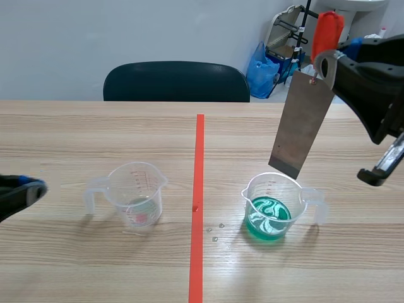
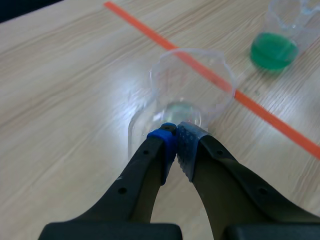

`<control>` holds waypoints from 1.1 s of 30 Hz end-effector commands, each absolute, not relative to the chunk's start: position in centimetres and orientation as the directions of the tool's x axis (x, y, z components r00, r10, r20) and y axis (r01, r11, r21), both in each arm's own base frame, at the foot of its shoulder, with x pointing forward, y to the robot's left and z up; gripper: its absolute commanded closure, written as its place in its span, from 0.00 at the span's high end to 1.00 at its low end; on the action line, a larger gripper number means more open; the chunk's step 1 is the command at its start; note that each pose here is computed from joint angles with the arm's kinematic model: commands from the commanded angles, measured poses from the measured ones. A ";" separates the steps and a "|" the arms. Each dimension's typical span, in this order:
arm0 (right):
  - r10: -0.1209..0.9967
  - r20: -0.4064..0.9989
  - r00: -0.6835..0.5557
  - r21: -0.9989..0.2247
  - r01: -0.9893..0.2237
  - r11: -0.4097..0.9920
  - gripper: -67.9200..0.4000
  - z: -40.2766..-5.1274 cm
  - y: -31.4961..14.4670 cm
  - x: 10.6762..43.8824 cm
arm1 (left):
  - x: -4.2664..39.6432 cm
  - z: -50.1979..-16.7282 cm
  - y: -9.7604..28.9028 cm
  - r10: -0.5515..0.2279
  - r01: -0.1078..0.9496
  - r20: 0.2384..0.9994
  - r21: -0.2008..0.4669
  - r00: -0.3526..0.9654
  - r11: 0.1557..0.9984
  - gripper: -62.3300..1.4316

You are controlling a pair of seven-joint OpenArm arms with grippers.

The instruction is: Do the redox reaction experiment

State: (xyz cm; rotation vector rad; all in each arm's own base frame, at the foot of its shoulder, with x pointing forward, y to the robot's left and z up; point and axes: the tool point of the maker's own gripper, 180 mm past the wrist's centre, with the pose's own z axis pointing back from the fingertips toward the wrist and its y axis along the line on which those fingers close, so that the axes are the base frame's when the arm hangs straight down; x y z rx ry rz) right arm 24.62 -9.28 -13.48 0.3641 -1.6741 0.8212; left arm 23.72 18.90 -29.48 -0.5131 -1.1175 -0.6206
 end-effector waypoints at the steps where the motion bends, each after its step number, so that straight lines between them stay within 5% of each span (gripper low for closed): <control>1: 0.165 0.934 -0.316 -0.336 -0.627 0.703 0.02 -12.1 -9.1 24.5 | 21.9 -30.0 19.0 -0.145 0.662 0.932 -0.120 0.331 0.740 0.06; 8: 0.165 0.934 -0.316 -0.337 -0.627 0.703 0.02 -12.1 -9.1 24.5 | 15.9 -30.0 23.6 -0.135 0.523 0.947 -0.038 0.290 0.852 0.07; 17: 0.165 0.934 -0.316 -0.337 -0.627 0.703 0.02 -12.1 -9.1 24.5 | 6.6 -30.2 25.3 -0.232 0.436 0.921 0.078 0.314 0.897 0.11; 24: 0.165 0.934 -0.316 -0.337 -0.627 0.702 0.02 -12.1 -9.1 24.5 | 3.4 -29.7 26.2 -0.299 0.351 0.900 0.181 0.317 0.919 0.49; 30: 0.165 0.934 -0.316 -0.336 -0.629 0.701 0.02 -12.1 -9.1 24.5 | 3.4 -28.4 26.1 -0.266 0.304 0.930 0.185 0.254 0.935 0.94; 33: 0.165 0.934 -0.316 -0.336 -0.629 0.701 0.02 -12.1 -9.1 24.5 | 3.5 -28.2 26.4 -0.253 0.279 0.934 0.181 0.251 0.943 1.00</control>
